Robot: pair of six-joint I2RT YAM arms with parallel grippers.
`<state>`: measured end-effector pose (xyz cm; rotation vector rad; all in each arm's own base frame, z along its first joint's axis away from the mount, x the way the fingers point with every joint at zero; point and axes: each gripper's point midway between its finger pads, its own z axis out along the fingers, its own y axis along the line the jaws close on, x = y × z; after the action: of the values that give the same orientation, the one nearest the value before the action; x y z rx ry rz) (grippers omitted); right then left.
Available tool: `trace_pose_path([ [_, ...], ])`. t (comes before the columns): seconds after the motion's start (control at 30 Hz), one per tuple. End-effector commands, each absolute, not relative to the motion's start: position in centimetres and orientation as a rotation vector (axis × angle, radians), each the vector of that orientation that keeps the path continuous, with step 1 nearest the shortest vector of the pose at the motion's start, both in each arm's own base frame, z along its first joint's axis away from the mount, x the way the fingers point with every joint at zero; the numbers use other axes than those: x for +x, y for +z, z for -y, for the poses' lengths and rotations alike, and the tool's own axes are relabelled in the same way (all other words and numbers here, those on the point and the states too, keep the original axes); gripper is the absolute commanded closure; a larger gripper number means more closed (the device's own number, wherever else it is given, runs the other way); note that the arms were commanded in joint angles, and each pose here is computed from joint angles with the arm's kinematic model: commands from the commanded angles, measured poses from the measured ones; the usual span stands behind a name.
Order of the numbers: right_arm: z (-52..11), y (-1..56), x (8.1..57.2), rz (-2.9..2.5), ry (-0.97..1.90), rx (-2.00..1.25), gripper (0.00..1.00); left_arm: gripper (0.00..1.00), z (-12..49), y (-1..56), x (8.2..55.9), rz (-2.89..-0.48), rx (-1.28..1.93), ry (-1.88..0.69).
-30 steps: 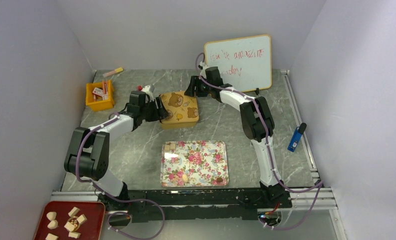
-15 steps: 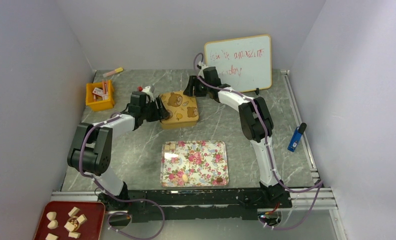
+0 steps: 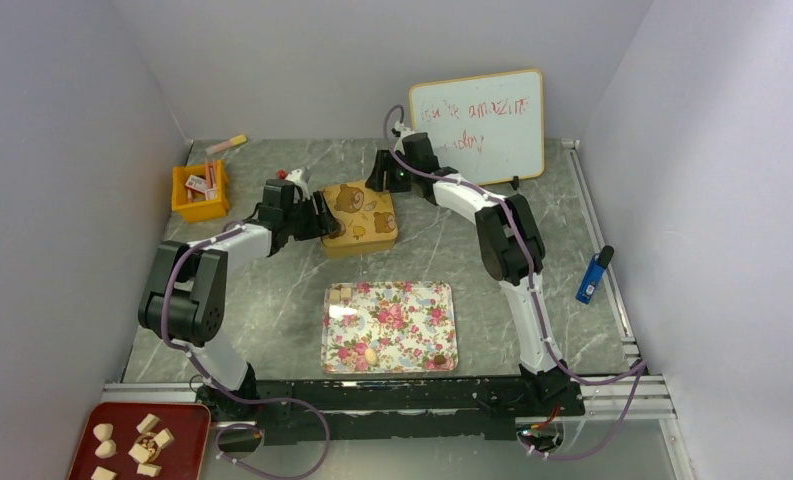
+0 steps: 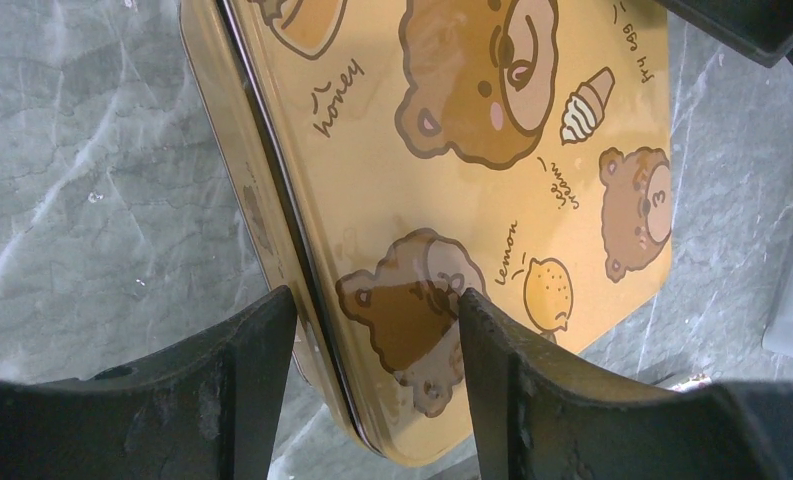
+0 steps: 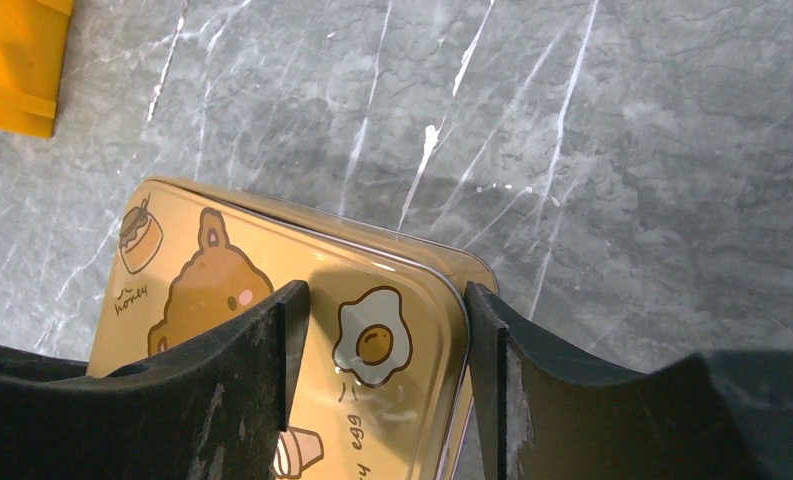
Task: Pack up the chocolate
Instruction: Close the box lid on the packing box.
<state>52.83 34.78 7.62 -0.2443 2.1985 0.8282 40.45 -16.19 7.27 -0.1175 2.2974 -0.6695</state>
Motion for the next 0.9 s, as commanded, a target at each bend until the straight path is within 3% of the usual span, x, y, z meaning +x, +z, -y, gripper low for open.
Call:
trace_pose_path([
  [0.0,-40.5,6.3,47.9,-2.265,0.968,-0.385,0.41,0.36,18.0,8.1,41.3,-2.254,-0.024,-0.722],
  [0.87,-45.4,6.2,42.7,-2.279,0.985,-0.536,0.41,0.42,18.4,6.5,41.1,-2.269,-0.012,-0.742],
])
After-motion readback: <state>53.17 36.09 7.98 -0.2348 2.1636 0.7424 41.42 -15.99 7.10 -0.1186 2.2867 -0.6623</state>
